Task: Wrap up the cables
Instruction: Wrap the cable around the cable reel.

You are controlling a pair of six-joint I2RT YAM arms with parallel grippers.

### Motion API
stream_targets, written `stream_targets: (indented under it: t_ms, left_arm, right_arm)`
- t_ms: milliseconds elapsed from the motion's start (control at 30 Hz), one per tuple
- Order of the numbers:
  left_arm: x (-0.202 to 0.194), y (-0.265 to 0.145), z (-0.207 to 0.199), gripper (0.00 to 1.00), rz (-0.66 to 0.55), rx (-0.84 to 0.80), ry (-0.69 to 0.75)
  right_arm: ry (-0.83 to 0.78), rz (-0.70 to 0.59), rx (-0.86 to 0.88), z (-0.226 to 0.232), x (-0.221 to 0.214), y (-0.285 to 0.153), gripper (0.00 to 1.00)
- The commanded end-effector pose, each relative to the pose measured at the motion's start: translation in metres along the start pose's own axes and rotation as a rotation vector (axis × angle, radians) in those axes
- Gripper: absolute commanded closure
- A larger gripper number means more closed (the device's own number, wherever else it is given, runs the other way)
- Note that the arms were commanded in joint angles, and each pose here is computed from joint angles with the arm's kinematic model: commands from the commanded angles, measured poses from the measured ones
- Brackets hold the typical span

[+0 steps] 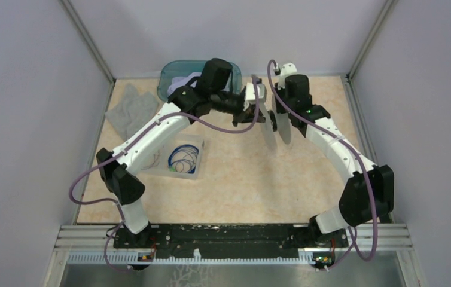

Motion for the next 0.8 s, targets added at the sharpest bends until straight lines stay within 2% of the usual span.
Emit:
stream_targets:
  t_ms: [0, 433, 767]
  left_arm:
    - [0.016, -0.018, 0.033, 1.0, -0.15, 0.079, -0.1]
    - [-0.016, -0.033, 0.083, 1.0, -0.205, 0.193, -0.238]
    - [-0.071, -0.049, 0.113, 1.0, -0.162, 0.347, -0.394]
  right_arm:
    - [0.008, -0.158, 0.106, 0.012, 0.031, -0.021, 1.0]
    - [-0.046, -0.107, 0.307, 0.045, 0.015, -0.031, 1.0]
    - [-0.051, -0.115, 0.429, 0.057, 0.023, -0.05, 1.0]
Point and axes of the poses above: each gripper's point midway between its finger pads, its own y axis out along the fingers, its own z axis along the line the jaws close on, x = y × z, the point moved 6 cm from there along -y, back along the fingers, and after that the axes turned 3 degrees about y, right-handed, at the moved point
